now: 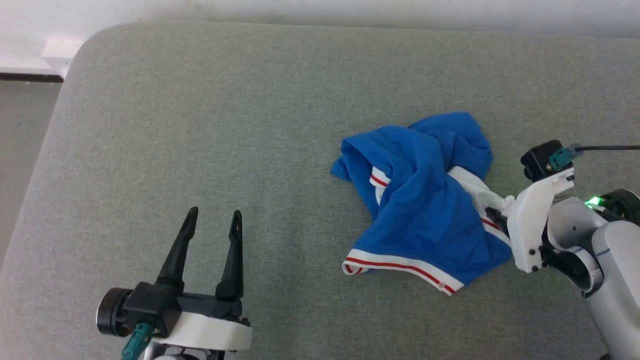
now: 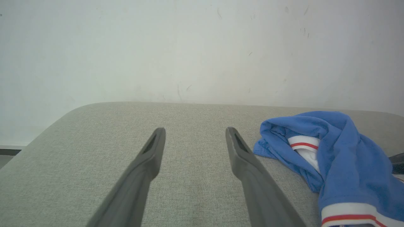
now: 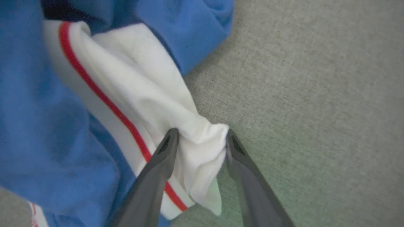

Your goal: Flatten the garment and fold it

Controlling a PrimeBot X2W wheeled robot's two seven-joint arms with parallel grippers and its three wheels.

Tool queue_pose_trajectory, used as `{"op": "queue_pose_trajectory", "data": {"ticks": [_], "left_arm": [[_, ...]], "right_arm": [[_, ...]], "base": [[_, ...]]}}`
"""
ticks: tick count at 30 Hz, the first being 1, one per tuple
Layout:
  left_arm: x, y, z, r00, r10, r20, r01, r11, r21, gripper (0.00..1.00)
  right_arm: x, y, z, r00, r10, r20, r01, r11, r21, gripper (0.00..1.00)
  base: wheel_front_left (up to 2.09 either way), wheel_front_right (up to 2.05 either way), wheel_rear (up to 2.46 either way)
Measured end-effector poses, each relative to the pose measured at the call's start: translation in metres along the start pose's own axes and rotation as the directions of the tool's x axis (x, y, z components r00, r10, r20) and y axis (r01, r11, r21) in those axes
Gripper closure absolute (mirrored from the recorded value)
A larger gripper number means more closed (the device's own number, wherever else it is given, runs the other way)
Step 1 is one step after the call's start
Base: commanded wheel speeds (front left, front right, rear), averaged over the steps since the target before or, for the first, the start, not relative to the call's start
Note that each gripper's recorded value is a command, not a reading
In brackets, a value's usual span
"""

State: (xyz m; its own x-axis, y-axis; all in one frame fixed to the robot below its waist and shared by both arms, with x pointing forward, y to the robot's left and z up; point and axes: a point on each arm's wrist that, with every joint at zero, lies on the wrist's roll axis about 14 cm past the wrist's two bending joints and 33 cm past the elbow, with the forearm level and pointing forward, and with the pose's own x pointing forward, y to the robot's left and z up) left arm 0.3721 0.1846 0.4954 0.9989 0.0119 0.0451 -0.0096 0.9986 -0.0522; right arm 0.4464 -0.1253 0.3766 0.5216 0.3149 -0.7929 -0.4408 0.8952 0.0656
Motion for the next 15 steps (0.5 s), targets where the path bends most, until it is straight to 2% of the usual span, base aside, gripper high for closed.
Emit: {"op": "queue_pose_trajectory", "data": {"ticks": [6,10,13,15], "left_arm": [[0.001,0.003,-0.005,1.000,0.011,-0.015,-0.011,1.000,-0.001,0.00],[0.003,-0.001,-0.003,1.000,0.000,-0.006,0.000,1.000,-0.008,0.00],[0.004,-0.005,0.002,1.000,-0.016,0.012,0.016,1.000,-0.013,0.00],[0.005,-0.008,0.006,0.999,-0.024,0.025,0.025,1.000,-0.015,0.00]], "right_arm": [[0.003,0.004,0.009,0.999,0.014,0.050,-0.013,1.000,-0.018,1.00],[-0.011,-0.011,0.027,0.988,-0.038,0.149,0.041,0.999,-0.017,1.00],[-0.036,-0.030,0.058,0.957,-0.096,0.275,0.101,0.995,-0.003,1.00],[-0.060,-0.047,0.084,0.914,-0.148,0.377,0.155,0.988,0.011,1.00]], "base": [[0.00,0.00,0.00],[0.00,0.00,0.00],[0.00,0.00,0.00],[0.00,0.00,0.00]]}}
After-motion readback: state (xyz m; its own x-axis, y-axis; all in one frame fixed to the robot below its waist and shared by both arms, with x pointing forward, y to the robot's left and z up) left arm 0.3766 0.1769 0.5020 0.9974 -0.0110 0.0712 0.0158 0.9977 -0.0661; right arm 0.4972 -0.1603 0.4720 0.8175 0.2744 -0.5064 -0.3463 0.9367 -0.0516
